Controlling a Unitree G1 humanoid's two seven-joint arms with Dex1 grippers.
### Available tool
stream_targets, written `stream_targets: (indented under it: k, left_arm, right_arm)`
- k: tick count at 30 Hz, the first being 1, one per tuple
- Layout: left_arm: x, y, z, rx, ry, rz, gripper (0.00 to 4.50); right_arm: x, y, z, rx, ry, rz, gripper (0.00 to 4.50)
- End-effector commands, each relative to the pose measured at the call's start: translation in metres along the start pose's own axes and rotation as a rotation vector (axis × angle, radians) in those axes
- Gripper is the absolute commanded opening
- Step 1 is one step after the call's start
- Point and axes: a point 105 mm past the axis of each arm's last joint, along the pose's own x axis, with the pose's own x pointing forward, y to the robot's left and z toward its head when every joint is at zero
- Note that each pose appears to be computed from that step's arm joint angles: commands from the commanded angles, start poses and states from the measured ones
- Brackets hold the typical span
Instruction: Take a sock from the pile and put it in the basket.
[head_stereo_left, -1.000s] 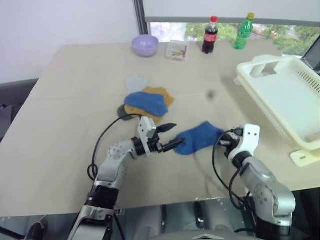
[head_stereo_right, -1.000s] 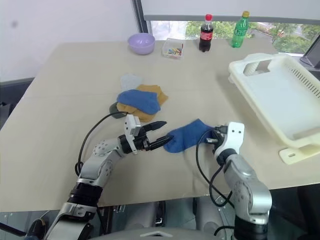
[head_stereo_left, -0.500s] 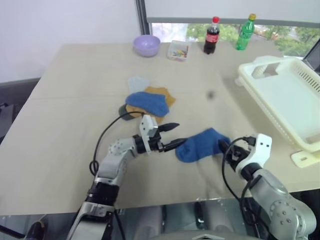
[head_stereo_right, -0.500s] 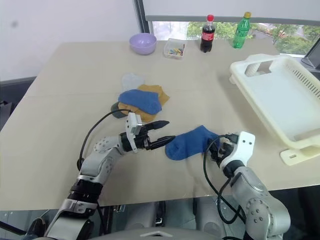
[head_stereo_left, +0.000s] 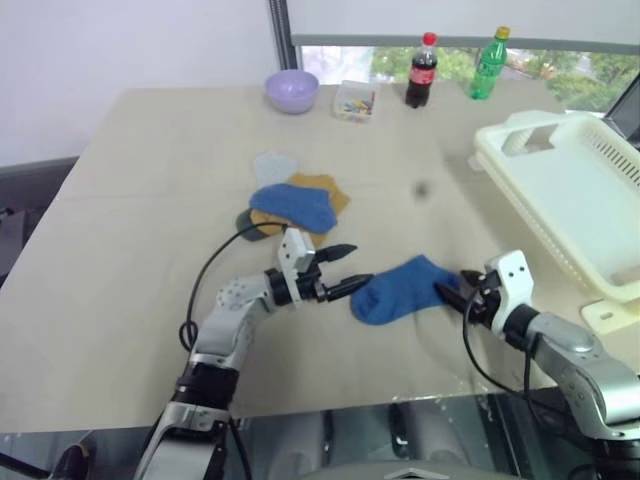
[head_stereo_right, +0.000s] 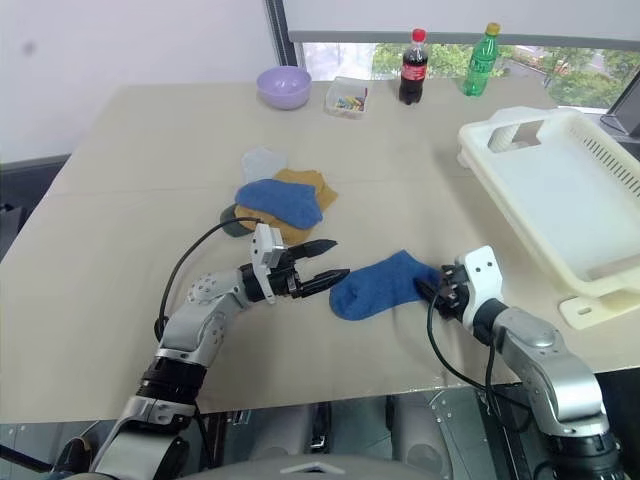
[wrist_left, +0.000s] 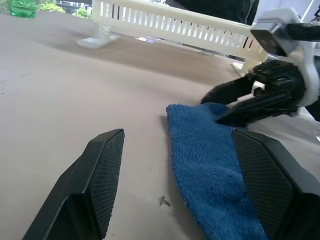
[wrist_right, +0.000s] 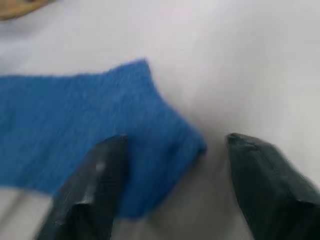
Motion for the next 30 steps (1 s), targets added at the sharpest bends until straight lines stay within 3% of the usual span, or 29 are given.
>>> stream_targets:
  k: [1,4,7,12,16,21,22,24,29,30]
  left_arm:
    - [0.000,-0.002,0.009,0.037,-0.026,0.004,3.67]
    - [-0.001,-0.001,0.009,0.039,-0.027,0.012,3.67]
    - [-0.002,-0.001,0.009,0.039,-0.027,0.016,3.67]
    - [-0.003,-0.003,0.007,0.035,-0.027,0.017,3.67]
    - [-0.002,-0.003,0.007,0.031,-0.026,0.010,3.67]
    - [-0.001,-0.004,0.006,0.027,-0.021,-0.005,3.67]
    - [-0.001,-0.004,0.006,0.027,-0.020,-0.007,3.67]
    - [-0.001,-0.004,0.006,0.028,-0.018,-0.008,3.67]
    - [-0.003,-0.002,0.007,0.029,-0.016,-0.002,3.67]
    - [-0.003,-0.002,0.008,0.030,-0.018,0.003,3.67]
  right_arm:
    - [0.002,0.002,0.005,-0.040,-0.027,0.034,1.58]
    - [-0.001,0.008,0.000,-0.038,-0.009,0.049,0.08]
    - [-0.007,0.010,-0.003,-0.024,0.006,0.021,0.03]
    - [-0.015,0.022,-0.001,0.177,-0.042,-0.095,0.03]
    - [-0.022,0.040,-0.018,0.301,0.016,-0.197,0.03]
    - [-0.022,0.048,-0.005,0.352,-0.062,-0.187,0.03]
    - [-0.022,0.049,-0.005,0.350,-0.060,-0.175,0.54]
    - [-0.024,0.048,-0.005,0.343,-0.049,-0.160,1.00]
    - [-0.032,0.042,0.002,0.211,-0.051,-0.112,3.33]
    - [-0.035,0.042,0.006,0.183,-0.062,-0.086,3.33]
